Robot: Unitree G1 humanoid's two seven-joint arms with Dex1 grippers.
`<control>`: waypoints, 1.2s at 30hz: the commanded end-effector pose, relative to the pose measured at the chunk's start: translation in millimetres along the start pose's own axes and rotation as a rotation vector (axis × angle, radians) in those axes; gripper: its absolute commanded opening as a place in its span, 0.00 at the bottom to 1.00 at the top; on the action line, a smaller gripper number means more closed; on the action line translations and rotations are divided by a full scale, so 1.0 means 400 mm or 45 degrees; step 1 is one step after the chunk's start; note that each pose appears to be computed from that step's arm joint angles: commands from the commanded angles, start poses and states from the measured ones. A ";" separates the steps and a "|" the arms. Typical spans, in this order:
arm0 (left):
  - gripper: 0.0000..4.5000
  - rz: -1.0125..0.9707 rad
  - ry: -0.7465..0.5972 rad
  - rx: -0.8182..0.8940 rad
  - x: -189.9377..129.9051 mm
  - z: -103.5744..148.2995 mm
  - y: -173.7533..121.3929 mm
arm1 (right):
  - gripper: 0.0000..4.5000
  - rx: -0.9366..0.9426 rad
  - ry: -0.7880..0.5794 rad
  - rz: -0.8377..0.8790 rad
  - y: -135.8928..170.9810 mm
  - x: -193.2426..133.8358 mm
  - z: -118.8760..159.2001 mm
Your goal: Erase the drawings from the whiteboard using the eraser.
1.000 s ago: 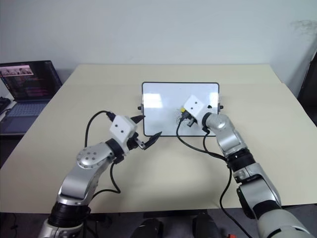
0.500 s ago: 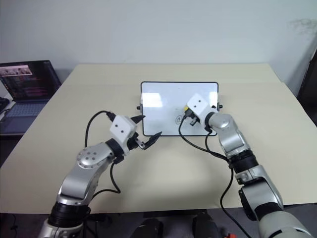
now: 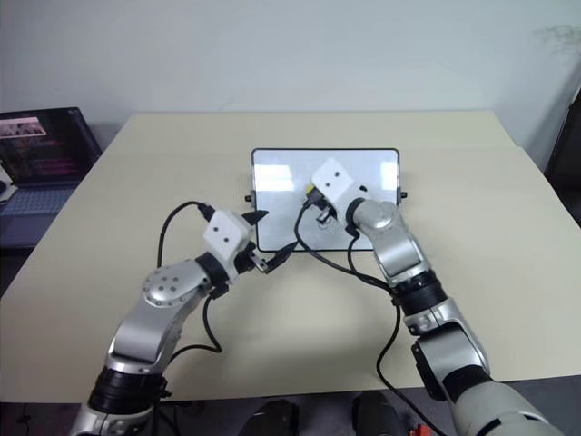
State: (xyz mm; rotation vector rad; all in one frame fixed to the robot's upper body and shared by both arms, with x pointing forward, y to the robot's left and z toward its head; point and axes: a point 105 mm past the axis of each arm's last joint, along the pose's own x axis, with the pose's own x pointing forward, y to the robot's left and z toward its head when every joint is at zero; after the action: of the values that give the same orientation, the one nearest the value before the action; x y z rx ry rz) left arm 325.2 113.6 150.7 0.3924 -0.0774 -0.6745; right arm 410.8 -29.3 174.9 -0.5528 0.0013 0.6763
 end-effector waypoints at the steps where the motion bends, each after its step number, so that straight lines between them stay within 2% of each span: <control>1: 1.00 0.018 -0.056 0.044 -0.011 0.033 0.008 | 0.22 -0.101 -0.037 -0.008 -0.008 0.006 0.013; 7: 1.00 0.041 -0.052 0.051 -0.018 0.034 0.016 | 0.22 -0.194 0.065 0.009 -0.011 0.000 -0.068; 15: 1.00 0.044 -0.051 0.047 -0.018 0.033 0.016 | 0.22 -0.192 0.109 -0.018 -0.042 -0.023 -0.097; 26: 1.00 0.029 -0.063 0.036 -0.004 0.031 0.012 | 0.22 -0.181 0.243 -0.121 -0.126 -0.106 -0.176; 30: 1.00 0.024 -0.063 0.041 -0.001 0.029 0.016 | 0.22 -0.131 0.170 -0.161 -0.146 -0.110 -0.128; 36: 1.00 0.016 -0.070 0.042 0.004 0.031 0.015 | 0.22 -0.046 -0.083 -0.204 -0.149 -0.086 0.030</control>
State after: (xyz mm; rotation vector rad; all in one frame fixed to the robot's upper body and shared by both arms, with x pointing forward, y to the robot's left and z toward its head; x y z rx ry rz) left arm 328.3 117.2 149.9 0.3893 -0.0815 -0.6614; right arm 418.9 -90.3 179.9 -0.5862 0.0105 0.5548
